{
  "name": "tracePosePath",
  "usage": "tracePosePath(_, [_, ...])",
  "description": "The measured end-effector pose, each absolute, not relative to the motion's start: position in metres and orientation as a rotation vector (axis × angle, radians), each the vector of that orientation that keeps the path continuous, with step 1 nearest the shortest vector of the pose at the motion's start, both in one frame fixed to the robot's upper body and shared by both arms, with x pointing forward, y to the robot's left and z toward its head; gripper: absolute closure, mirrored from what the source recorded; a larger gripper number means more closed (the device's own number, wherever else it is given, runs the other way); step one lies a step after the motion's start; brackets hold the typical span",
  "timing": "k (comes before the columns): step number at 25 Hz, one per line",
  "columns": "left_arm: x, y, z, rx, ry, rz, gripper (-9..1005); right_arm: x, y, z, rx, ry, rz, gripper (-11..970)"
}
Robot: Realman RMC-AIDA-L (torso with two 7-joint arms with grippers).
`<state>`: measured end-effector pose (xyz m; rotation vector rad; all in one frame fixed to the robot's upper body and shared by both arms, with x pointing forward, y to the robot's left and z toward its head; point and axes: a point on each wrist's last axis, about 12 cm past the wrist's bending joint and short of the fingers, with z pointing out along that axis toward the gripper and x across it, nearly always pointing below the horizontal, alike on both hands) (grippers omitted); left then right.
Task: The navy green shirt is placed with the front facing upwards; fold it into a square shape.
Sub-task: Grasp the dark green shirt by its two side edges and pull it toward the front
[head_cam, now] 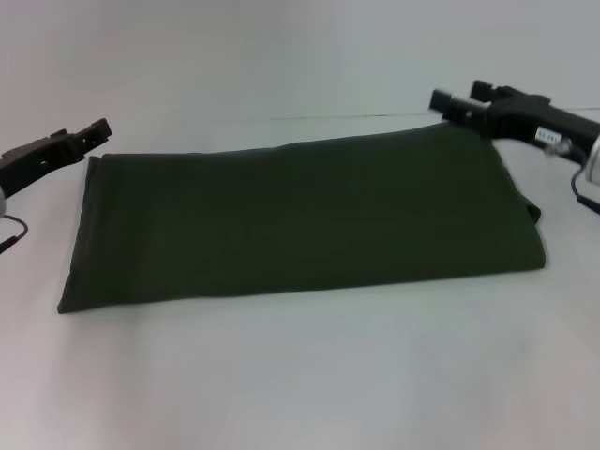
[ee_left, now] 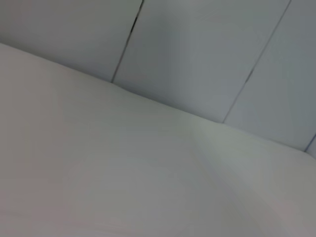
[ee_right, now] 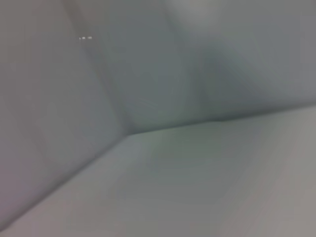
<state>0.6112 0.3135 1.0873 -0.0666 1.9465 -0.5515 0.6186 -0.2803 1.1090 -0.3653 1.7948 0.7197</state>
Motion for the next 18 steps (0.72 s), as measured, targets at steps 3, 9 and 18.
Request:
tracePosePath(3, [0.604, 0.32, 1.09, -0.03, 1.942, -0.557, 289, 0.586, -0.275, 1.115, -0.645, 1.674, 0.826, 78])
tracePosePath(9, [0.592, 0.33, 1.092, 0.024, 1.988, -0.585, 287, 0.533, -0.27, 1.115, -0.972, 1.563, 0.993, 77])
tracePosePath(18, [0.572, 0.34, 1.1, 0.116, 2.293, -0.627, 290, 0.51, -0.252, 1.103, -1.182, 1.62, 1.093, 83])
